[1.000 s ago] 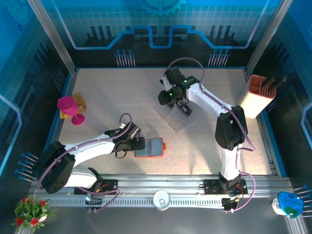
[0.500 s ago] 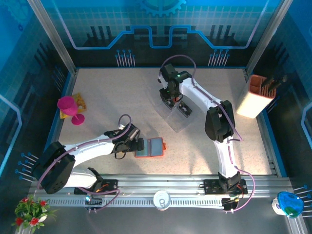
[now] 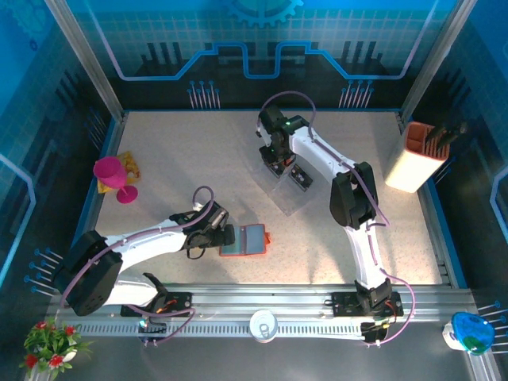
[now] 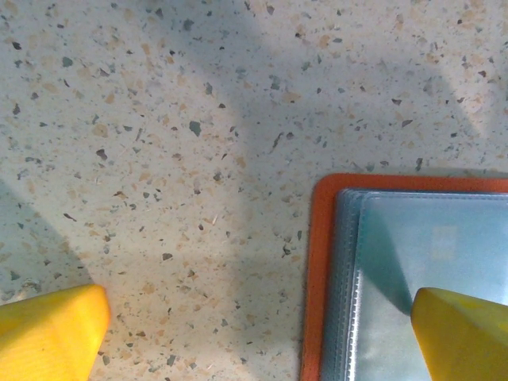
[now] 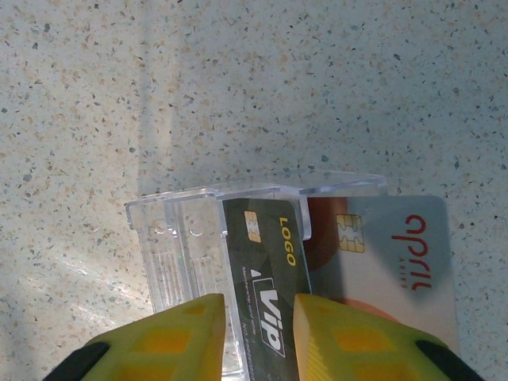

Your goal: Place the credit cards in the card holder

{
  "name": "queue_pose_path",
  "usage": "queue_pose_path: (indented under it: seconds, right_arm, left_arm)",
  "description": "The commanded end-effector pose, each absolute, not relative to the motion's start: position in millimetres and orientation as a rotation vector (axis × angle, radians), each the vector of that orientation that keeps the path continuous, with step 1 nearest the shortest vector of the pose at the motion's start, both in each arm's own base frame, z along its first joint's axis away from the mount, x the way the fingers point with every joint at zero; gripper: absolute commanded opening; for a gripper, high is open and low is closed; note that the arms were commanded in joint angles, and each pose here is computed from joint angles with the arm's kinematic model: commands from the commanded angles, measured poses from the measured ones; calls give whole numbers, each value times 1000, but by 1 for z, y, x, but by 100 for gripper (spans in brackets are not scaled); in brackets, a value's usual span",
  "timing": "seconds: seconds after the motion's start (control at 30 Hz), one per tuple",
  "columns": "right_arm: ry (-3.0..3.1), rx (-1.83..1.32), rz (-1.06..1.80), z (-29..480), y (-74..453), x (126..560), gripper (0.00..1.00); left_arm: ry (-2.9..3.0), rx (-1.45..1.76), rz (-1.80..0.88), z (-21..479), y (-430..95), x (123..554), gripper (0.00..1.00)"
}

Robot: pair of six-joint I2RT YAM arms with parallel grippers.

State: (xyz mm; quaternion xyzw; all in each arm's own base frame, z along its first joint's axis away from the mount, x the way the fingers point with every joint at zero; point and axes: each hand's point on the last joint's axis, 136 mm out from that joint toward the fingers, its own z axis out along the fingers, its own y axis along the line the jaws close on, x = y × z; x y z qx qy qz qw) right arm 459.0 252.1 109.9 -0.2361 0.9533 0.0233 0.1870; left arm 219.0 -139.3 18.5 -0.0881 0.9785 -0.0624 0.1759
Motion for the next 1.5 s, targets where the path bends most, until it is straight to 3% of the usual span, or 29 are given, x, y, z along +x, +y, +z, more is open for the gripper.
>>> queue_pose_path:
  seconds: [0.0,0.33,1.0,1.47]
  right_arm:
    - [2693,-667,48,115,244,459,32]
    - [2599,-634,32,152,239,465,33]
    - [2709,-724,-32,102,237,459,32]
    - [2674,-757,70,121,247,455,5]
  left_arm:
    - [2787,-267,-145,13,-131,211,99]
    - [2790,-259,-145,12,-132,212,99]
    - [2788,-264,-142,10,-131,211,99]
    - [2782,-266,-150,12,-131,211,99]
